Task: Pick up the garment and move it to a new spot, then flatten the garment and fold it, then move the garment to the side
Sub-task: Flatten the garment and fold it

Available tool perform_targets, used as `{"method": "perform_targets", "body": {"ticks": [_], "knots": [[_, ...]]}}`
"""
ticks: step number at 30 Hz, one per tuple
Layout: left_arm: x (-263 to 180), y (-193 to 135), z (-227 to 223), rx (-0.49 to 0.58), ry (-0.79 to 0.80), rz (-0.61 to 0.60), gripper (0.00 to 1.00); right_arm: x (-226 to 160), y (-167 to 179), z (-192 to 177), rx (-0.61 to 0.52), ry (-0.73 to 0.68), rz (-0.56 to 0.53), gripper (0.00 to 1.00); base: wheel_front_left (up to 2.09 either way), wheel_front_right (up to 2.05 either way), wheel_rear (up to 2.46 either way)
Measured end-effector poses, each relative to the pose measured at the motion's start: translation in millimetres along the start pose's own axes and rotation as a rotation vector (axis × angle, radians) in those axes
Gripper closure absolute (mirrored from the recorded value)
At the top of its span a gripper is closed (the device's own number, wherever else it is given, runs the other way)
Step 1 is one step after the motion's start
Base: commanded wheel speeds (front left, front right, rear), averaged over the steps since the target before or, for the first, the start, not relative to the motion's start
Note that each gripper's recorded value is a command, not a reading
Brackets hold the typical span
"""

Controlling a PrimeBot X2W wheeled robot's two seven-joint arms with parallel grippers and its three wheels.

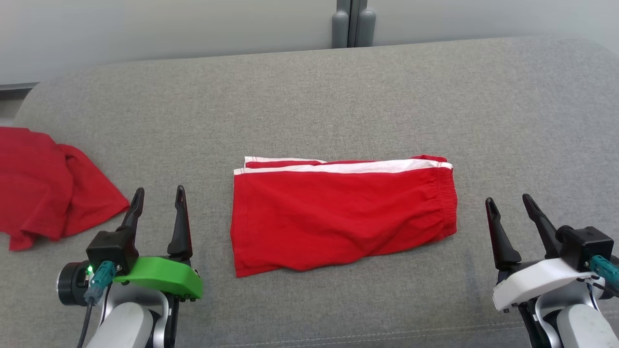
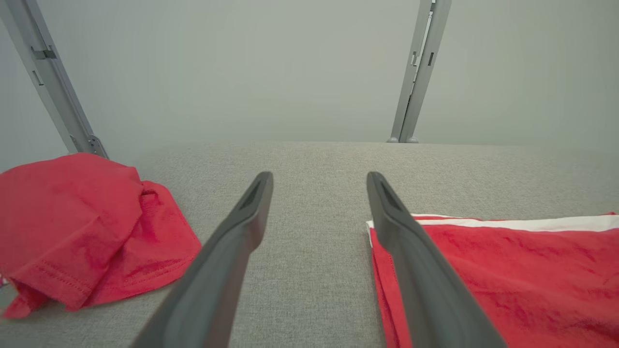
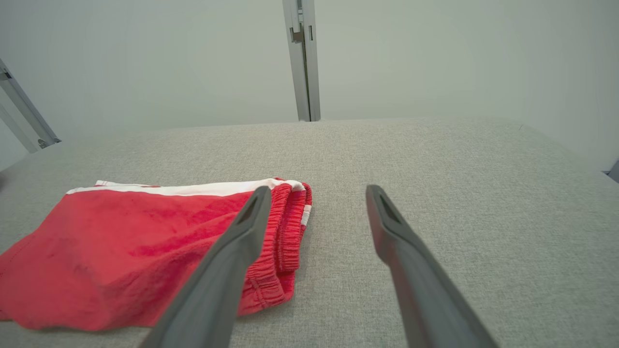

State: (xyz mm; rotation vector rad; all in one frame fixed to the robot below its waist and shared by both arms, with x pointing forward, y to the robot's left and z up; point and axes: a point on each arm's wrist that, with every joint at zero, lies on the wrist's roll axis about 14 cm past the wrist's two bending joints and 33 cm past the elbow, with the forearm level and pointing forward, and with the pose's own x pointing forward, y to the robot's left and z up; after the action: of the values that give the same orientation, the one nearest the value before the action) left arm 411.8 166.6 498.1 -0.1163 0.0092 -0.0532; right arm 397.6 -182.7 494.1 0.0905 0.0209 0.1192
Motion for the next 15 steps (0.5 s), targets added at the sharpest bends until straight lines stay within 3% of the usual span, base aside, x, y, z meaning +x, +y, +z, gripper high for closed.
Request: {"method": "perform_targets", "body": {"ticks": [10,15], "knots": [[-11,6,6,-0.001,-0.013,0.013,0.0,2,0,-3,0.002,0.02,0.0,0.0,0.0,0.0,0.0],[-16,11,8,-0.012,-0.021,0.032,0.0,11,5,-26,0.008,0.101,0.023,0.0,0.0,0.0,0.0]]}}
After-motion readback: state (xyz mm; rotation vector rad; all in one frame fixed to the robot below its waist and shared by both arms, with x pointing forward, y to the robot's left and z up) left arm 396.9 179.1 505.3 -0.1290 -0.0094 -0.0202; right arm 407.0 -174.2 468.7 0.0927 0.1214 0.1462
